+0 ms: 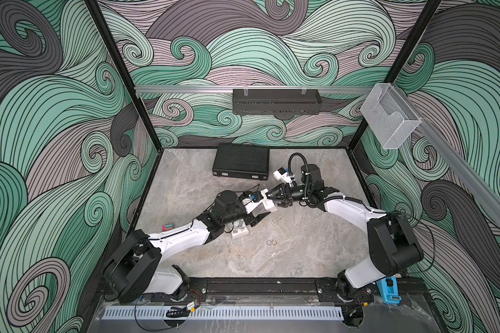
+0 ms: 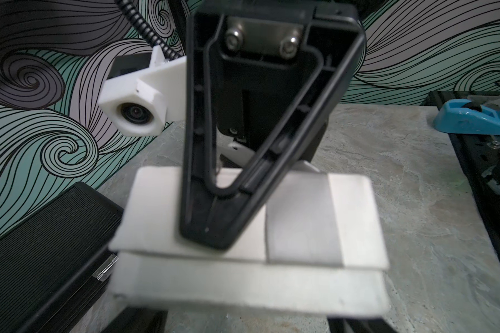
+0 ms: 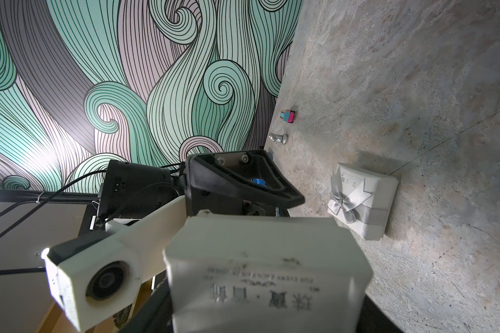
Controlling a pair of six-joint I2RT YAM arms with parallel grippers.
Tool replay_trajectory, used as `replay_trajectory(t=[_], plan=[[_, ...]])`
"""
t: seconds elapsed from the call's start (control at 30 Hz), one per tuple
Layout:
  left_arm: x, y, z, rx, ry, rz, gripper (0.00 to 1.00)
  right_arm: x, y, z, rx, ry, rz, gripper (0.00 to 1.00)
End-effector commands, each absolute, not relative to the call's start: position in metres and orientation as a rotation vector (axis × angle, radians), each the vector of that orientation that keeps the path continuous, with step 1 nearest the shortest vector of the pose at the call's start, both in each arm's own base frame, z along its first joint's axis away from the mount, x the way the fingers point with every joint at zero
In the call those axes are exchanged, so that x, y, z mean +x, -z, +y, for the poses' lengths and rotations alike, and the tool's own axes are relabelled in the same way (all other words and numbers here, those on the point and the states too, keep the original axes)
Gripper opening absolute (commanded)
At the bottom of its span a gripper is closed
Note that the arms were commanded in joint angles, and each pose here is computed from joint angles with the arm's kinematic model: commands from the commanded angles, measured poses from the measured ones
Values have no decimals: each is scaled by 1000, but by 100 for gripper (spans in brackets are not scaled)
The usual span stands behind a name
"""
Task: Take the rings out of the lift-off lid box
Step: Open the lid on the jewelry box.
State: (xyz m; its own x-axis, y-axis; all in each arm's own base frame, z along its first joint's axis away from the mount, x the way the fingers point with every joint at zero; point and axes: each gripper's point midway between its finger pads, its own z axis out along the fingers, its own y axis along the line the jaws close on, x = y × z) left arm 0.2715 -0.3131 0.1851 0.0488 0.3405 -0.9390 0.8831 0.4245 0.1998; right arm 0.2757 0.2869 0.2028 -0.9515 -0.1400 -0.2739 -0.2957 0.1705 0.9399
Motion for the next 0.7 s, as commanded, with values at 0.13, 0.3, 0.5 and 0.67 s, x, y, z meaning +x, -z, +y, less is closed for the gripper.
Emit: replay_trajectory(t=[0.13,0.3,0.5,0.67], plan=[[277,-209,-317,1119,575,1465,78,267,-209,289,-494,-1915,2273,69],[277,-209,-317,1122,576,1464,73,266,-208,288,-491,-1914,2275,69],[277,-211,-317,1125,576,1465,67,266,-206,289,-492,-1915,2278,69],[277,-212,-317,1127,574,1463,66,266,-205,288,-489,-1914,2279,70]])
